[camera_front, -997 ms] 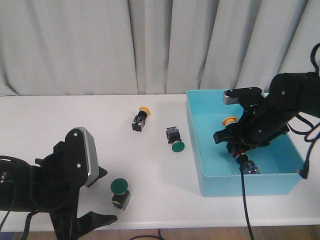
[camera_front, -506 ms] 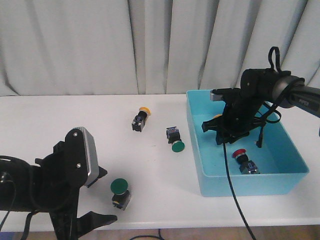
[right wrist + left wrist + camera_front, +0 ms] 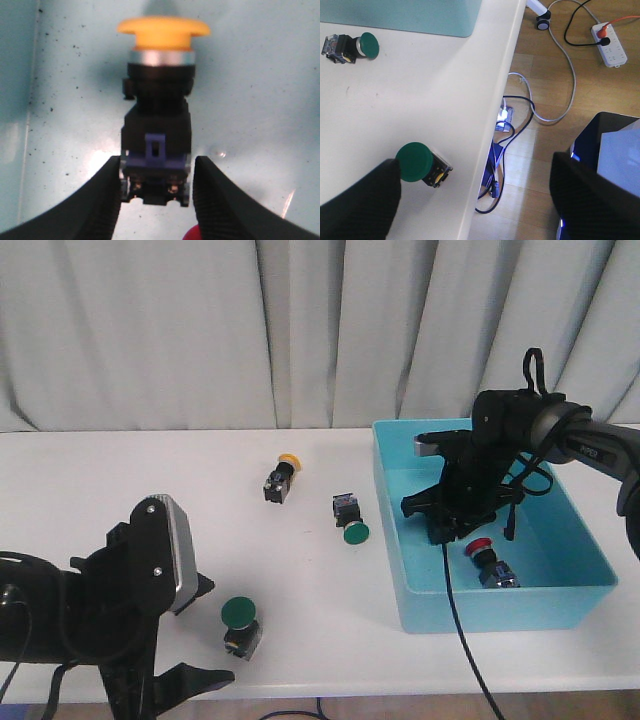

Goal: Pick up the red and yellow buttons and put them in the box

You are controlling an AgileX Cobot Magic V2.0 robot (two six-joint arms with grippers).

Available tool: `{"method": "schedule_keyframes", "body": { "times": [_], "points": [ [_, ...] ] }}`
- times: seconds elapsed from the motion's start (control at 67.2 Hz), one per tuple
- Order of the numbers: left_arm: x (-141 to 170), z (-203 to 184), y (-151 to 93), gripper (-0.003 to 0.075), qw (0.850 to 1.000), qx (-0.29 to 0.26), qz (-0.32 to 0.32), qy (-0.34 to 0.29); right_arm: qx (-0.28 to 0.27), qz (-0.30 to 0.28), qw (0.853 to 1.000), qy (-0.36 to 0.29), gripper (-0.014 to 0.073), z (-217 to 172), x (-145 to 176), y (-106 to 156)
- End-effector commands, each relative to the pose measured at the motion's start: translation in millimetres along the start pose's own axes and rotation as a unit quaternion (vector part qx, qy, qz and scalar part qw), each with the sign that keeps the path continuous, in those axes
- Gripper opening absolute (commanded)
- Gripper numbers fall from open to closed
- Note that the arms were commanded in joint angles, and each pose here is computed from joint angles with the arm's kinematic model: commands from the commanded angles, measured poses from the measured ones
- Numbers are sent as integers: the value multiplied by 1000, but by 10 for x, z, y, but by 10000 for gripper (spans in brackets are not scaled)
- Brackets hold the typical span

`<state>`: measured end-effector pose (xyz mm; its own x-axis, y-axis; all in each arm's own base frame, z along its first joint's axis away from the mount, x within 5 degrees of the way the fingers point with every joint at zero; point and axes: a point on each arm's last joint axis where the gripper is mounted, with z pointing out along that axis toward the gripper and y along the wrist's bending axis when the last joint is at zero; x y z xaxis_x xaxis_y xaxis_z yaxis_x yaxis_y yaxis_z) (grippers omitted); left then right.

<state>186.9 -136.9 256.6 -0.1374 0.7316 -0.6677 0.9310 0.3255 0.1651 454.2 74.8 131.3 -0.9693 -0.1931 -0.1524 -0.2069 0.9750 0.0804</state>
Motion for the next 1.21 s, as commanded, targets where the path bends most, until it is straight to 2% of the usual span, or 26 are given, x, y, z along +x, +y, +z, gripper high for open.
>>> {"method": "schedule_keyframes", "body": {
  "times": [0.0, 0.134, 0.298, 0.387, 0.58, 0.729, 1.041, 1.19],
  "points": [
    [-106, -73, 41, 587, 999, -22, -12, -28, 7, -12, 998, -57, 341, -442, -95, 12],
    [-106, -73, 39, 587, 999, -21, -12, -28, 6, -15, 997, -73, 341, -717, -73, 44],
    [-111, -73, 25, 587, 999, -12, -32, -31, -12, -15, 994, -109, 337, -1349, 61, 160],
    [-111, -73, 25, 587, 999, -12, -40, -31, -8, -24, 988, -153, 327, -1640, 207, 252],
    [-111, -73, 23, 587, 998, -11, -48, -31, -14, -61, 970, -235, 309, -2004, 875, 586],
    [-111, -73, 23, 587, 998, -10, -53, -31, -26, -99, 958, -268, 309, -2139, 1490, 769],
    [-150, -76, 14, 587, 995, -2, -88, -52, -36, -89, 947, -307, 309, -2134, 2573, 649],
    [-151, -76, 14, 587, 993, -1, -106, -53, -37, -90, 939, -331, 309, -2098, 2926, 599]
  ]
}}
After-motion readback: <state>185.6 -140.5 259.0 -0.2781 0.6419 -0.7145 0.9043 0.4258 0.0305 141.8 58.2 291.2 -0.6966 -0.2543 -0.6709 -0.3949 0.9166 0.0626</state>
